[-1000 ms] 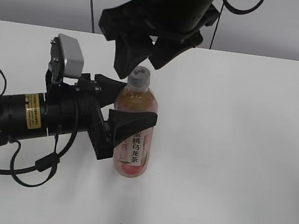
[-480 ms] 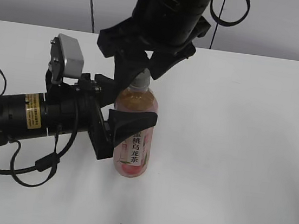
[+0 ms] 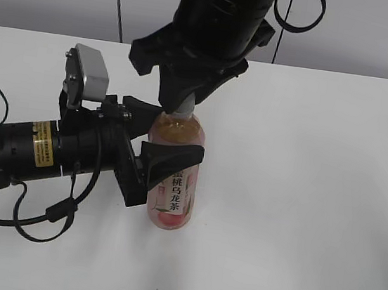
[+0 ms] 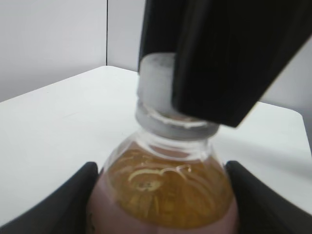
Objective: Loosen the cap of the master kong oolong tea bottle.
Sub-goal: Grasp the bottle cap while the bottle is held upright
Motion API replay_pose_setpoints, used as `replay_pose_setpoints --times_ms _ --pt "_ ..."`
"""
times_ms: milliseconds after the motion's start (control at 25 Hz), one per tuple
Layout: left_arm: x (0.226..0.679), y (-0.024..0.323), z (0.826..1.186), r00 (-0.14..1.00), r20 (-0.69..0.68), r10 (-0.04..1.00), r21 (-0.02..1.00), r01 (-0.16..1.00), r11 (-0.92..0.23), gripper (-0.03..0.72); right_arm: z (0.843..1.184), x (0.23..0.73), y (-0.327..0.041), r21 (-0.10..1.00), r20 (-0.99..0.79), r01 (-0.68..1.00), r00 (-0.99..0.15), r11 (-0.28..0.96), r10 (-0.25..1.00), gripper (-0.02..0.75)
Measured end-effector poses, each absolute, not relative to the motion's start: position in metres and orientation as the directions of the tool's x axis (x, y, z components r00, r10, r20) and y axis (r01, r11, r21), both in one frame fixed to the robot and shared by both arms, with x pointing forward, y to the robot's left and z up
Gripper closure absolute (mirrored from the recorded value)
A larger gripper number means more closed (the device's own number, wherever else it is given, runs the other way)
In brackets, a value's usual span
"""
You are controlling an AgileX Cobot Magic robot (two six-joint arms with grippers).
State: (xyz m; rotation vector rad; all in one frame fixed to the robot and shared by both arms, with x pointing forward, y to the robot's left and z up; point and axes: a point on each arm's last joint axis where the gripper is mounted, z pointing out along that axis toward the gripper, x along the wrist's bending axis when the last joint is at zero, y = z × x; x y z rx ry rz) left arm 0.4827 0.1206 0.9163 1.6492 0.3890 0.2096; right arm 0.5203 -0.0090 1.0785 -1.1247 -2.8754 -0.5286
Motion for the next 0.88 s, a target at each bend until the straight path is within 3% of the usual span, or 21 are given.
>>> replay_pose_setpoints --times_ms 360,640,880 --pt "0.4826 0.1205 0.9163 0.924 -0.091 0.371 0.989 0.128 -0.078 0.22 1.0785 0.5203 -0.009 0.325 0.069 0.512 -0.852 0.795 0.519 0.457" --pt "0.4826 0.1205 0.9163 0.924 -0.091 0.371 0.989 0.128 -0.077 0.22 1.0816 0.5208 -0.0088 0.331 -0.051 0.184 -0.976 0.925 0.213 0.459" --pt "0.4824 0.1204 0.9164 0.925 -0.09 0.369 0.989 0.127 -0.077 0.22 1.0824 0.5208 -0.0089 0.3 -0.15 -0.121 -0.986 0.946 -0.079 0.459"
